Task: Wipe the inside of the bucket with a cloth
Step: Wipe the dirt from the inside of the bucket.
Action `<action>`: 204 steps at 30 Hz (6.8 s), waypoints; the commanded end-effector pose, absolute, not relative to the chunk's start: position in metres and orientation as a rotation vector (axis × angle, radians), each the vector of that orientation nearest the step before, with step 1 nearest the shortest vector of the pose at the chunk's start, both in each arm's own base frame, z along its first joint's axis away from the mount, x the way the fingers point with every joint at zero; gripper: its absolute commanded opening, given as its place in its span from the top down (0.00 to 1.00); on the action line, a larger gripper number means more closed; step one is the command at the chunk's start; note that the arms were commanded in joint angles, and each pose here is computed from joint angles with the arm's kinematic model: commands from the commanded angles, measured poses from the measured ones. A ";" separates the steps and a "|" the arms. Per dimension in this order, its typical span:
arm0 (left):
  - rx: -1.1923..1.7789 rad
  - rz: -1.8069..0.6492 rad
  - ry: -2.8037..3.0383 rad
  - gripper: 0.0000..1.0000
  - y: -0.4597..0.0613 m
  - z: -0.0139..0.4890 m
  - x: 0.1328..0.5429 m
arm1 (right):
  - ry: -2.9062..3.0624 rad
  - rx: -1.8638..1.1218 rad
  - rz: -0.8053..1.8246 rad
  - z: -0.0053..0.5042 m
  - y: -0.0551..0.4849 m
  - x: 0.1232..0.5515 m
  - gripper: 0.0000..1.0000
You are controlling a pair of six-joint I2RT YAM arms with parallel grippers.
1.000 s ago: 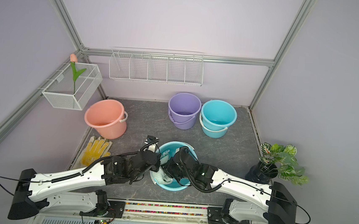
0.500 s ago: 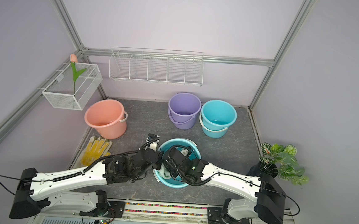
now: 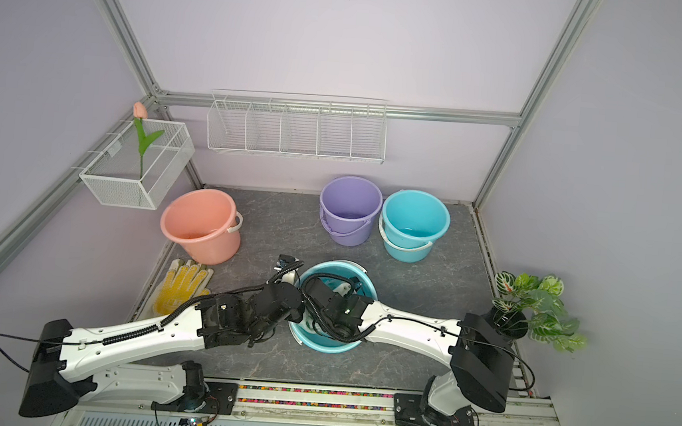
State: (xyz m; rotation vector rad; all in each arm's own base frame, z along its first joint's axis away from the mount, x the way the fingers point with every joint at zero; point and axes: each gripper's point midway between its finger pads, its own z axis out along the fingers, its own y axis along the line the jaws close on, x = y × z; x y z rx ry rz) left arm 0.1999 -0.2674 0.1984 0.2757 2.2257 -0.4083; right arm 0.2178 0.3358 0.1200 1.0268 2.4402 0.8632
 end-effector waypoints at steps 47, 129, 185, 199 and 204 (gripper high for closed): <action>0.531 -0.592 2.151 1.00 -0.294 0.235 0.173 | 0.600 -1.880 -0.264 0.256 0.258 0.138 0.93; 0.552 -0.547 2.156 1.00 -0.287 0.231 0.173 | 0.370 -2.542 -0.537 0.199 0.192 0.122 0.94; 0.510 -0.556 2.173 1.00 -0.289 0.228 0.175 | 0.921 -2.129 -0.445 0.221 0.226 0.165 0.93; 0.507 -0.546 2.167 1.00 -0.289 0.230 0.177 | 0.959 -2.331 0.198 0.194 0.205 0.058 0.93; 0.508 -0.544 2.170 1.00 -0.291 0.230 0.177 | 0.967 -2.262 0.417 0.187 0.230 0.039 0.93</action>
